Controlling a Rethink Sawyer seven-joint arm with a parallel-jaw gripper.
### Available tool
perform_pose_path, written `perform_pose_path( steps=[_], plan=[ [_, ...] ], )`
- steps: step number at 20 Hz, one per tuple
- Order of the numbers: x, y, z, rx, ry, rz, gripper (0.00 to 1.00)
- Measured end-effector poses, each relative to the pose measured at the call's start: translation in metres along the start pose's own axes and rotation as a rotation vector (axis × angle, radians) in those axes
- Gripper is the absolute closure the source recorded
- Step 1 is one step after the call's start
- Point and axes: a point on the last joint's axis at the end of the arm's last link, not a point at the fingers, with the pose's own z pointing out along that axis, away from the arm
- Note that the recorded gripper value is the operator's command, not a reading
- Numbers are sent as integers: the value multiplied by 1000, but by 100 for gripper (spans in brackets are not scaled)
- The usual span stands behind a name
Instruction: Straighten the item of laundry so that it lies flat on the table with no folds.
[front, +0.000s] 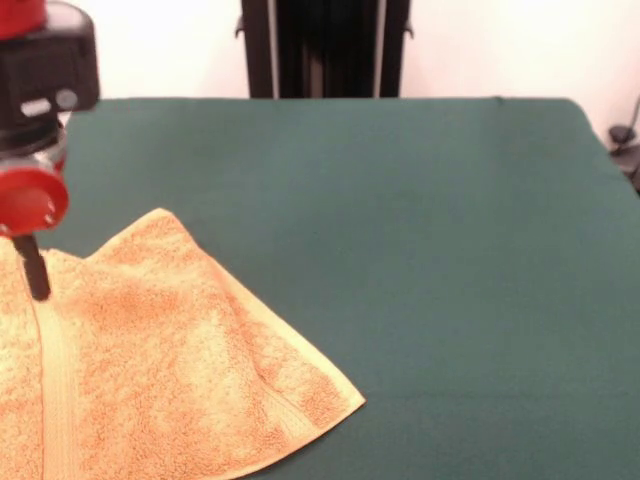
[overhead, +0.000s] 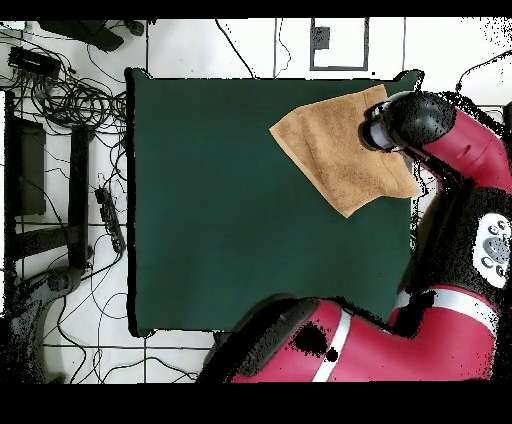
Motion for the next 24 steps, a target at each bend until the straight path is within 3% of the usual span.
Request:
perform_pose_path(
  steps=[7, 9, 10, 13, 14, 18, 24],
  plan=[
    [24, 26, 18, -23, 63, 12, 0],
    [36, 31, 21, -16, 131, 49, 0],
    [49, 34, 22, 7, 217, 96, 0],
    [62, 32, 22, 51, 317, 149, 0],
    [69, 29, 23, 87, 381, 184, 0],
    [75, 18, 30, 154, 472, 233, 0],
    [67, 3, 58, 178, 483, 245, 0]
  ],
)
